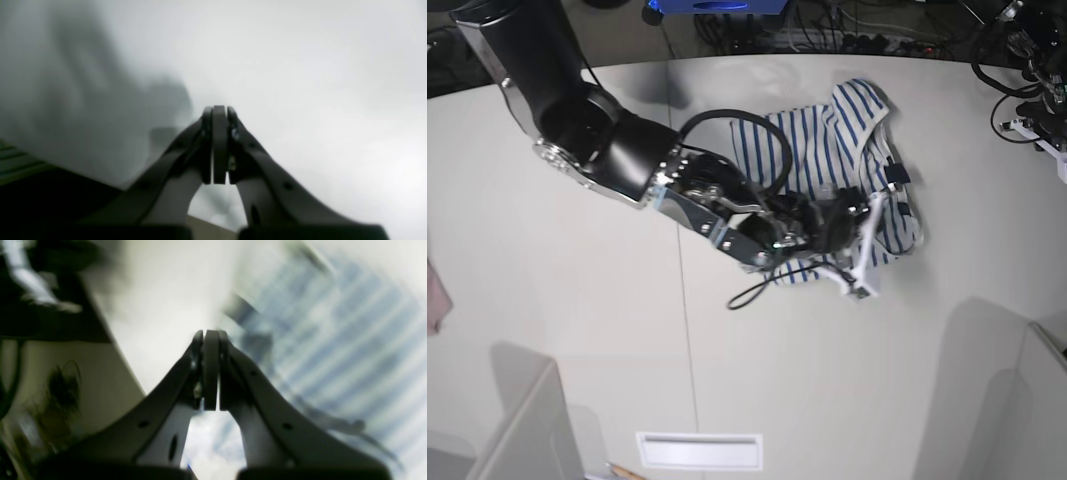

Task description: Fold the T-shirt properly

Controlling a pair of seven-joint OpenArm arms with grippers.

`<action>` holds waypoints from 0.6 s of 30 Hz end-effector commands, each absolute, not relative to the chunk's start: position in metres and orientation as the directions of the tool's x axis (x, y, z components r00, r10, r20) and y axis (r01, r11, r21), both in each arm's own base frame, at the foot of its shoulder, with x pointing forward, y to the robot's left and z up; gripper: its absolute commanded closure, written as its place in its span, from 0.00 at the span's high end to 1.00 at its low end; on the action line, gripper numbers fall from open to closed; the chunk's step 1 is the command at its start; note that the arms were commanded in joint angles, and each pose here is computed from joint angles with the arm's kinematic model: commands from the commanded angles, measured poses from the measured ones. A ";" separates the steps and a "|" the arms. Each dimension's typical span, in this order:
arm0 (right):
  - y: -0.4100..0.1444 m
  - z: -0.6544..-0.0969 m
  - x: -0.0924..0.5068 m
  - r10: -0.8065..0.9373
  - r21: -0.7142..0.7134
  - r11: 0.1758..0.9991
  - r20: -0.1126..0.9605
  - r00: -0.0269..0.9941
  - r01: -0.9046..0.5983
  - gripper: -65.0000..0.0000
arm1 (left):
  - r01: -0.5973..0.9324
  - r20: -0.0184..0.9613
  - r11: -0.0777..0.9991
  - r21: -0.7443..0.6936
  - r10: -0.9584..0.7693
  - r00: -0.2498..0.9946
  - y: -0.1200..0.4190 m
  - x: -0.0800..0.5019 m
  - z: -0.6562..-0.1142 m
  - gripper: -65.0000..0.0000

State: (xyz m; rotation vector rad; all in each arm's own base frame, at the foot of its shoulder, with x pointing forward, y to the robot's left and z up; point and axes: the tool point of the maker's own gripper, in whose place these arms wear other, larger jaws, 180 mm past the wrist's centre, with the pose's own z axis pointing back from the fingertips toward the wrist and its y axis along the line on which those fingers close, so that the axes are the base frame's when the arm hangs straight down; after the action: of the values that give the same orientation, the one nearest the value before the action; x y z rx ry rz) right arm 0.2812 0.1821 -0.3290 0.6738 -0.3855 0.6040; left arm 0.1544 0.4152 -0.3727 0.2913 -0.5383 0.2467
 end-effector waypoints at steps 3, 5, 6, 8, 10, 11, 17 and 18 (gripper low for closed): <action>0.165 -0.319 0.266 0.378 0.478 0.650 0.471 0.797 -0.591 0.00 | -0.300 0.568 0.936 0.183 0.148 0.809 0.417 0.156 -0.363 0.00; 0.155 -0.329 0.245 0.383 0.487 0.669 0.422 0.822 -0.562 0.00 | -0.295 0.576 0.938 0.181 0.142 0.805 0.419 0.157 -0.359 0.00; 0.152 -0.336 0.235 0.393 0.485 0.675 0.401 0.828 -0.556 0.00 | -0.292 0.579 0.939 0.180 0.139 0.804 0.419 0.158 -0.358 0.00; 0.148 -0.352 0.220 0.409 0.473 0.691 0.369 0.835 -0.547 0.00 | -0.293 0.577 0.939 0.182 0.139 0.805 0.420 0.158 -0.358 0.00; 0.146 -0.365 0.206 0.419 0.455 0.703 0.356 0.836 -0.546 0.00 | -0.293 0.578 0.938 0.183 0.139 0.804 0.420 0.158 -0.358 0.00; 0.152 -0.365 0.200 0.420 0.459 0.698 0.359 0.833 -0.550 0.00 | -0.293 0.578 0.938 0.183 0.139 0.804 0.420 0.158 -0.358 0.00; 0.186 -0.375 0.156 0.511 0.465 0.639 0.339 0.790 -0.613 0.00 | -0.289 0.575 0.940 0.181 0.137 0.807 0.418 0.159 -0.359 0.00; 0.192 -0.374 0.150 0.536 0.458 0.622 0.343 0.772 -0.635 0.00 | -0.288 0.577 0.940 0.181 0.136 0.805 0.418 0.160 -0.359 0.00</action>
State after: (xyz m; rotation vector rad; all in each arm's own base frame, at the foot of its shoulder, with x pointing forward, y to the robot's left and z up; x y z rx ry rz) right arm 0.1418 0.1851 -0.3857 0.5705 -0.1439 0.6701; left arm 0.1513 0.4112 -0.3720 0.2443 -0.5527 0.2438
